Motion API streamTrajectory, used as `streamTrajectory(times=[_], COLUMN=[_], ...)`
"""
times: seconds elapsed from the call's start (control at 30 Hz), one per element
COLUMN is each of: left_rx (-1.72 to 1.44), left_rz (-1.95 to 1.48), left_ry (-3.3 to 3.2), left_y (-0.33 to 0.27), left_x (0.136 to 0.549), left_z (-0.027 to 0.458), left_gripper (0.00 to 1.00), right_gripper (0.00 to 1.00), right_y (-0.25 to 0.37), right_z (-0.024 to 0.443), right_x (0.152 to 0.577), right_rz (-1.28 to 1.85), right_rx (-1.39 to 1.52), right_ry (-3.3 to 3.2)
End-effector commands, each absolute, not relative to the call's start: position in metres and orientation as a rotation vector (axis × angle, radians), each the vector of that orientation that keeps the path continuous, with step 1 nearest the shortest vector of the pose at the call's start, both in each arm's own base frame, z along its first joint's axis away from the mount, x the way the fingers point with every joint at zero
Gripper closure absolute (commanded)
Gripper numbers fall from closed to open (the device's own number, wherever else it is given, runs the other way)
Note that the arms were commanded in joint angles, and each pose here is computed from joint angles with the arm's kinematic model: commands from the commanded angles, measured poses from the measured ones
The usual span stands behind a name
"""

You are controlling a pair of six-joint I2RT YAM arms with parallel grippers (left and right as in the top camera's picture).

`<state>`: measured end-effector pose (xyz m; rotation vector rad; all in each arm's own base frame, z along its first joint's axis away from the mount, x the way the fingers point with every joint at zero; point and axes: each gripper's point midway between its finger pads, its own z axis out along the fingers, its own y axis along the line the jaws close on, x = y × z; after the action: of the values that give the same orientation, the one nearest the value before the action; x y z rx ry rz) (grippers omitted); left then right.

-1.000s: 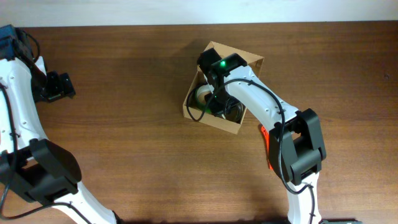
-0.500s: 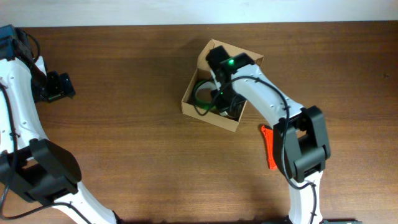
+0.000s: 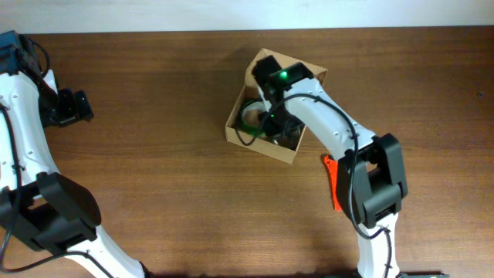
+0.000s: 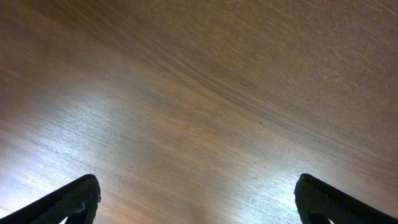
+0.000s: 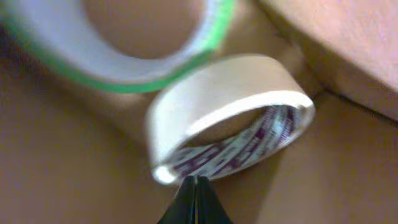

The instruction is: Pack container

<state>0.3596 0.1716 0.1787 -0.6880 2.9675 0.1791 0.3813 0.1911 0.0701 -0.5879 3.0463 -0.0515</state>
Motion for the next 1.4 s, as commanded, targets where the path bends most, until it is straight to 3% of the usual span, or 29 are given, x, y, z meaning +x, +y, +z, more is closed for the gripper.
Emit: streamTrajectory(times=[0.0,0.33,0.67,0.9,1.37], left_rx=[-0.678,-0.678,-0.678,-0.678,-0.678], left_rz=[0.157,0.157,0.157,0.157,0.157], left_ry=[2.979,2.979,2.979,2.979,2.979], left_y=[0.171,0.171,0.171,0.171,0.171], left_x=[0.359,0.359,0.359,0.359,0.359], left_z=[0.175,0.175,0.175,0.175,0.175], left_gripper=[0.00,0.00,0.00,0.00,0.00], right_gripper=[0.96,0.96,0.96,0.96,0.96], right_y=[0.216,0.226,0.229,0.214,0.179], right_z=[0.112,0.122,0.084,0.060,0.057], right_x=[0.391,0.403,0.414,0.418,0.416], right_rz=[0.014,0.042,0.024,-0.009,-0.081], right_rx=[-0.636,-0.634,-0.635,-0.602,-0.551], right_ry=[2.927,2.866,2.905,2.966,3.041])
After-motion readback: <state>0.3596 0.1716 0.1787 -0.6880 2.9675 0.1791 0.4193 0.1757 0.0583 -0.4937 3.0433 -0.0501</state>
